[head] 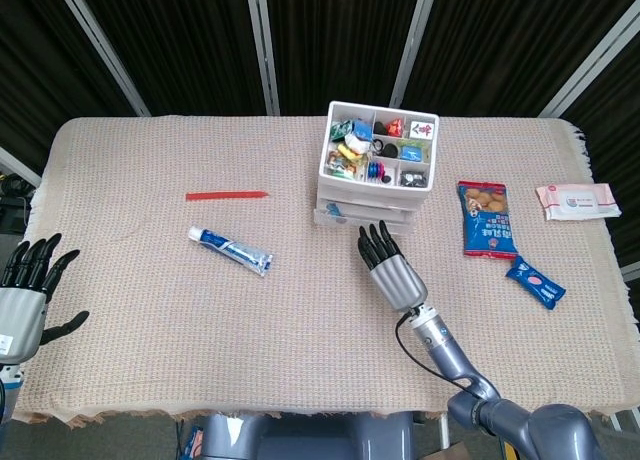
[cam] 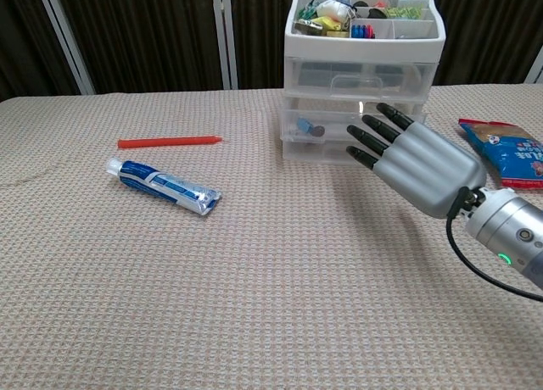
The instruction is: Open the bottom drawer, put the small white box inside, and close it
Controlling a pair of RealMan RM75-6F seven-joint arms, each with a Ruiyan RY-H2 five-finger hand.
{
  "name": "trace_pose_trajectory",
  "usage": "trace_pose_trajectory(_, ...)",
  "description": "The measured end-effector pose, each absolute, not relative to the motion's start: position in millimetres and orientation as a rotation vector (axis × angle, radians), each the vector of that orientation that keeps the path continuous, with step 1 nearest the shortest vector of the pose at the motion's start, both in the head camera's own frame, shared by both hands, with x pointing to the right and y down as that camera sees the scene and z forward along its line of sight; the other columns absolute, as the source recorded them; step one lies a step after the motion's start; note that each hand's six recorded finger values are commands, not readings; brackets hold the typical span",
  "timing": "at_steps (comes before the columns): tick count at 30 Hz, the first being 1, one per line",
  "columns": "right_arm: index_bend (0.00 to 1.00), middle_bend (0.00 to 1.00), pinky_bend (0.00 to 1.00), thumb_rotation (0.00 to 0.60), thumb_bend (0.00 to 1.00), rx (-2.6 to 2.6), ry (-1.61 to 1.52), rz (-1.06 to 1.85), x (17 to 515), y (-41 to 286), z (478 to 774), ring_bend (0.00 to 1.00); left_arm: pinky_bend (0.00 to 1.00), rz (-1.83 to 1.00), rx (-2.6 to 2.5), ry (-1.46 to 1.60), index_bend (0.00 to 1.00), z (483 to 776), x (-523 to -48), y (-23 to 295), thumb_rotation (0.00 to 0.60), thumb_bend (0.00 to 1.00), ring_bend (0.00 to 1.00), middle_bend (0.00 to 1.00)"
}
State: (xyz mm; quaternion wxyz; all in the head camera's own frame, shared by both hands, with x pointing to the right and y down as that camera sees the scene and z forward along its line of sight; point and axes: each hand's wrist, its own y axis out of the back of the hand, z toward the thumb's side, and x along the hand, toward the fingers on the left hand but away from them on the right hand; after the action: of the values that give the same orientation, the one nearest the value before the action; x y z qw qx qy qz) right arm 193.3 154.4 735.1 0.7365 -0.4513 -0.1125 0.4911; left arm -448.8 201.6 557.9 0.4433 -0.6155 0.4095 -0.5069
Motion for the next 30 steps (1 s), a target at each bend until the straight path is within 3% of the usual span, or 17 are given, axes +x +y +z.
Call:
trace_pose_trajectory(23,0.10,0.00,0.00,0.600,0.27,-0.941,-0.244,1.253,231,132,744,0.00,0.00,-1.261,-1.527,1.016,0.15,558,-449,202,0.600,0.11,0.00,0.00)
trace_pose_trajectory(30,0.10,0.00,0.00,0.600,0.27,-0.969,-0.272,1.247,235,139,738,0.00,0.00,-1.263,-1.528,1.011,0.15,558,-449,202,0.600,0.11,0.00,0.00)
